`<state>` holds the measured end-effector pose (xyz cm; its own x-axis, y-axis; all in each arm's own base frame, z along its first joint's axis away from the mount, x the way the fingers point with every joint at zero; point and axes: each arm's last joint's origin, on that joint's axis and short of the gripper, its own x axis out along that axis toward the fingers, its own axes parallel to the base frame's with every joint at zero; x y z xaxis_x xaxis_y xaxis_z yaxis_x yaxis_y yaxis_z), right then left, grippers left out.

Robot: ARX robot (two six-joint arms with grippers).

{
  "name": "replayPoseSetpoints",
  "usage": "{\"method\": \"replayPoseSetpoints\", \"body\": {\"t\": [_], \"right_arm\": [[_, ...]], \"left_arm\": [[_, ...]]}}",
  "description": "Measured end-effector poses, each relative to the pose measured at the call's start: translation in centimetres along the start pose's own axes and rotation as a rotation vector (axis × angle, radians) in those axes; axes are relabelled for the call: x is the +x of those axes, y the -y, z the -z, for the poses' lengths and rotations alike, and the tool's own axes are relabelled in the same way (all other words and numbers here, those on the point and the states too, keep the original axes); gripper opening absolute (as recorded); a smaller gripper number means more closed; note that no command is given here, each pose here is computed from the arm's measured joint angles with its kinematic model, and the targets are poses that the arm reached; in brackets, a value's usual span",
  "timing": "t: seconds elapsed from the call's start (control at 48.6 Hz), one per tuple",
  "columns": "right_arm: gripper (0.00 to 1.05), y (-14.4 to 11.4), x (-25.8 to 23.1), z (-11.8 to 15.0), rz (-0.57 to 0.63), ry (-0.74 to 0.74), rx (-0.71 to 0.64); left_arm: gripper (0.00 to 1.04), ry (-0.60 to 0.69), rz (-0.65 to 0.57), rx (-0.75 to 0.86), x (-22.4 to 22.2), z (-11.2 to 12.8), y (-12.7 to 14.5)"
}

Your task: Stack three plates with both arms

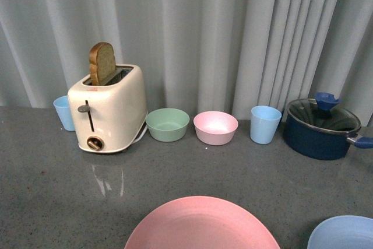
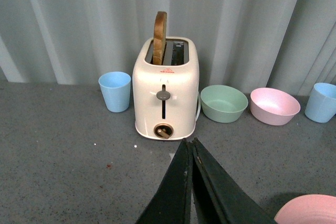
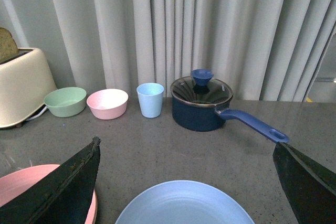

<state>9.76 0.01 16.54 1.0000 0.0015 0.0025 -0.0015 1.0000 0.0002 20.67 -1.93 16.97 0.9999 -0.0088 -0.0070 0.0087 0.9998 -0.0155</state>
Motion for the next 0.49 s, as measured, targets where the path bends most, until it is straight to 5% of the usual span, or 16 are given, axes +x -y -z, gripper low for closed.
{"method": "replayPoseSetpoints", "body": {"t": [0.494], "right_arm": [[0.97, 0.0, 0.0, 0.0, 0.000, 0.000, 0.000]], "left_arm": [[0.04, -0.008, -0.009, 0.008, -4.9, 0.8, -1.9]]}}
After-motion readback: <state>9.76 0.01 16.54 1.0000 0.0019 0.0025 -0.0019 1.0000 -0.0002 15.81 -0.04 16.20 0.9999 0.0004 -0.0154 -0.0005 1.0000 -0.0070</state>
